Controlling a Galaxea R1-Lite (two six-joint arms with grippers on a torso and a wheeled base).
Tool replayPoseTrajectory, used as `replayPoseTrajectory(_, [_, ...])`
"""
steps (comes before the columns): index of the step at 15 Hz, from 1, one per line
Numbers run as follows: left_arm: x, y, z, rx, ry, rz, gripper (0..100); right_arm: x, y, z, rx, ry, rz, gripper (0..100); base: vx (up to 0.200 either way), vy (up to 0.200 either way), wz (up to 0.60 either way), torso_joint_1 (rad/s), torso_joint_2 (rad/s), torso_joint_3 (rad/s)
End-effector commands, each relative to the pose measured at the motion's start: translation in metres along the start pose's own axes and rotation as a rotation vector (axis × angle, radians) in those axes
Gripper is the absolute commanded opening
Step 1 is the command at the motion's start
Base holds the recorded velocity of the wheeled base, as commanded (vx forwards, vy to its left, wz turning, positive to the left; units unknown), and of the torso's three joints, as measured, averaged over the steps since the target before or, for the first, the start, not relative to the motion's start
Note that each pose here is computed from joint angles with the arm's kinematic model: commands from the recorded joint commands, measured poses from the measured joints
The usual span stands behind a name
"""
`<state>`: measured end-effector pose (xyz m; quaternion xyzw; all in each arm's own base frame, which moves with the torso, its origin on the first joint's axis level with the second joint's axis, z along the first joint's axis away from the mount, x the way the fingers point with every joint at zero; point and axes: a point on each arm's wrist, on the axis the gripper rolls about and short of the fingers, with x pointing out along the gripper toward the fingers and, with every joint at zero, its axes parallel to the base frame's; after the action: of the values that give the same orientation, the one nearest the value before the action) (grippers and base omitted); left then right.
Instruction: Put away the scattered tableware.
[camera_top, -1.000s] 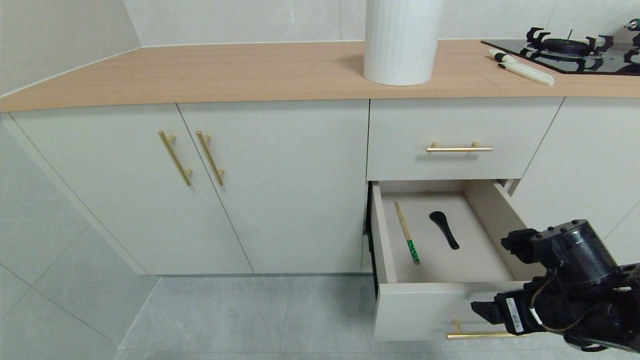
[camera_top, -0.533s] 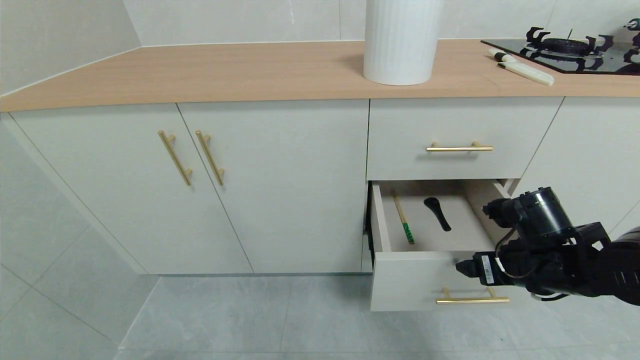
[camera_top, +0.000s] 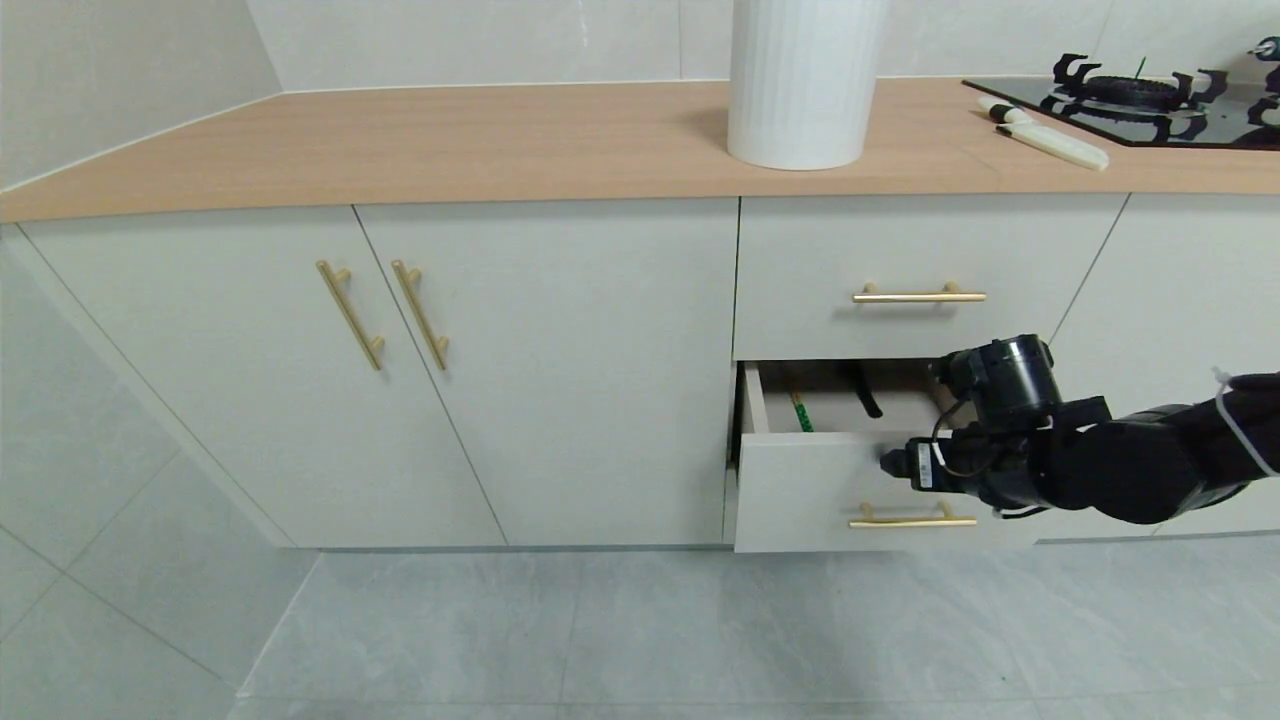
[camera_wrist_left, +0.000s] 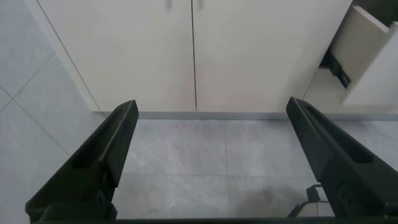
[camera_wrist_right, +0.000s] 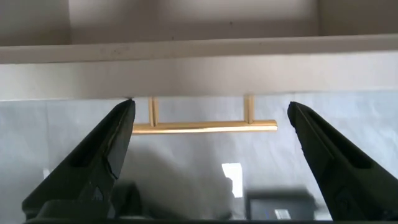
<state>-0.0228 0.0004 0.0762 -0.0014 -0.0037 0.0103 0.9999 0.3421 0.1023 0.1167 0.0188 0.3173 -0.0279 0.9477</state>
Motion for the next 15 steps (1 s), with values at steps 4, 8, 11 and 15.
replayPoseTrajectory(4, [0.000,0.000,0.000,0.000,0.001,0.001,100,0.045,-0.007,0.011,0.033,-0.043,-0.035,100,0.000,0.000,0.00,0.000,0.00,0.000])
replayPoseTrajectory(8, [0.000,0.000,0.000,0.000,0.000,0.001,100,0.070,-0.006,0.022,0.064,-0.112,-0.034,100,0.000,0.000,0.00,0.000,0.00,0.000])
replayPoseTrajectory(11, [0.000,0.000,0.000,0.000,0.000,0.001,100,0.089,-0.007,0.026,0.090,-0.185,-0.037,100,0.000,0.000,0.00,0.000,0.00,0.000])
replayPoseTrajectory(15, [0.000,0.000,0.000,0.000,0.000,0.001,100,0.098,-0.007,0.033,0.126,-0.263,-0.060,100,0.000,0.000,0.00,0.000,0.00,0.000])
